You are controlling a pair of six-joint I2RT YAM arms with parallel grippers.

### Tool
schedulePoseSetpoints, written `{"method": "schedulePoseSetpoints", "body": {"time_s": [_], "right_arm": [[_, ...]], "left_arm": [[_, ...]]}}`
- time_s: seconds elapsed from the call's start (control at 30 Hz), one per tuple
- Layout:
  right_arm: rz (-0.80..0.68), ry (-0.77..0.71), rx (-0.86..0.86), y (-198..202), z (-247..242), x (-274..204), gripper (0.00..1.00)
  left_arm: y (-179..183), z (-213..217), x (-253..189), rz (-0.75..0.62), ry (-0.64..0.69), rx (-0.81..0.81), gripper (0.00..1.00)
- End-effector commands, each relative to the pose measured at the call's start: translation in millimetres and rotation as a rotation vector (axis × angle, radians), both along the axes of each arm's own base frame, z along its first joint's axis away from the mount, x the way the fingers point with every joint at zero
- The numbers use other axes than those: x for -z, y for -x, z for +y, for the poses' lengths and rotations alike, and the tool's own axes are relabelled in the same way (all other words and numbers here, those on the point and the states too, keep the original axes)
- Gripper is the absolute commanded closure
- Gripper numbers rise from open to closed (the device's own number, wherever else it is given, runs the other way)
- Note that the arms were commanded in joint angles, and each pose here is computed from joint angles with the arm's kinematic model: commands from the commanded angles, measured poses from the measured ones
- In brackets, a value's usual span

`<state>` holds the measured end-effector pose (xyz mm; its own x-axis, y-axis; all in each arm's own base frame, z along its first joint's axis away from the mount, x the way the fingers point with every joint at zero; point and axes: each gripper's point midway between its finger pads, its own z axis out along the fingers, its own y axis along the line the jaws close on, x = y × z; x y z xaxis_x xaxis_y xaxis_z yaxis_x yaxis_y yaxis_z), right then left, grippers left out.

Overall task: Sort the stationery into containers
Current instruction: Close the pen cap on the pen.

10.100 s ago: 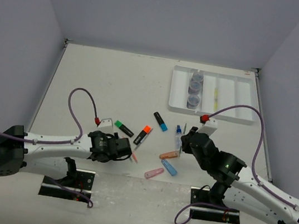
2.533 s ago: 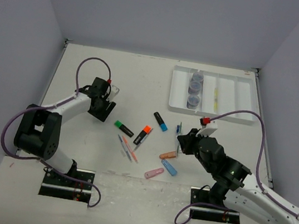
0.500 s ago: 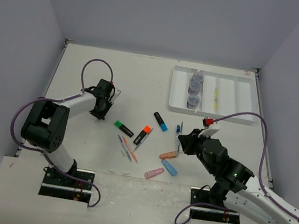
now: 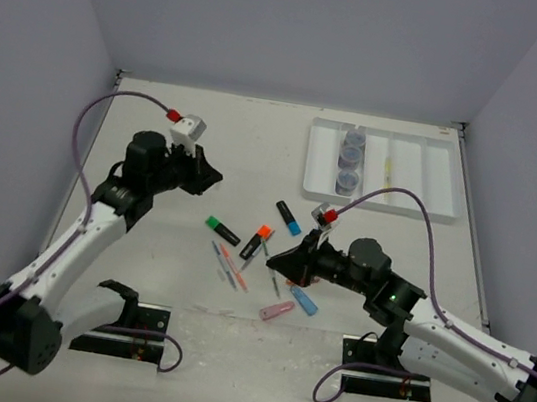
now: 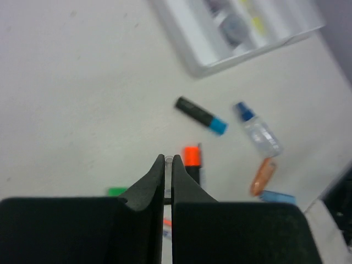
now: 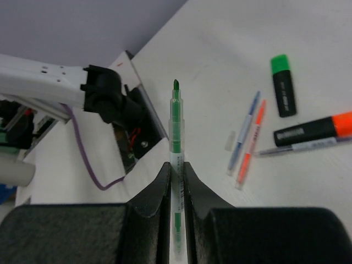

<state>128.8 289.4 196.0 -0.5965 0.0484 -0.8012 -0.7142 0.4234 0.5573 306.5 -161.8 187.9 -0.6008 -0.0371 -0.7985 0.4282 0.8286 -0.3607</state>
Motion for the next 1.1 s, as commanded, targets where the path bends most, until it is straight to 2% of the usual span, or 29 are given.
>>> {"method": "schedulePoseSetpoints", "body": {"time_s": [0.0, 0.03, 0.13, 0.33, 0.67, 1.07], "right_arm": [[-0.097, -0.309, -0.291, 39.9, 42.0, -83.7, 1.0], [-0.091, -0.322, -0.287, 39.9, 46.6, -88.9, 1.0], [-0.113, -0.323, -0.171, 28.0, 65.2, -102.5, 1.0], [-0.126, -0.285, -0.005, 4.3, 76.2, -105.8, 1.0], [-0.132, -0.288, 0.055, 0.2, 69.3, -114.9, 1.0], [-0.138, -0.305, 0.054, 3.5, 64.0, -122.6, 1.0]], "left_arm": [[57.5, -51.1, -118.8, -0.303, 0.506, 0.215, 1.0], [74.2, -53.2, -137.5, -0.397, 0.564, 0.254, 1.0], [95.9, -52.3, -161.2, -0.472, 0.664, 0.261, 1.0], [134.1, -53.3, -183.5, -0.518, 0.762, 0.349, 1.0], [142.1, -50.2, -182.8, -0.517, 0.78, 0.352, 1.0], [132.4, -55.6, -174.4, -0.481, 0.766, 0.347, 1.0]]}}
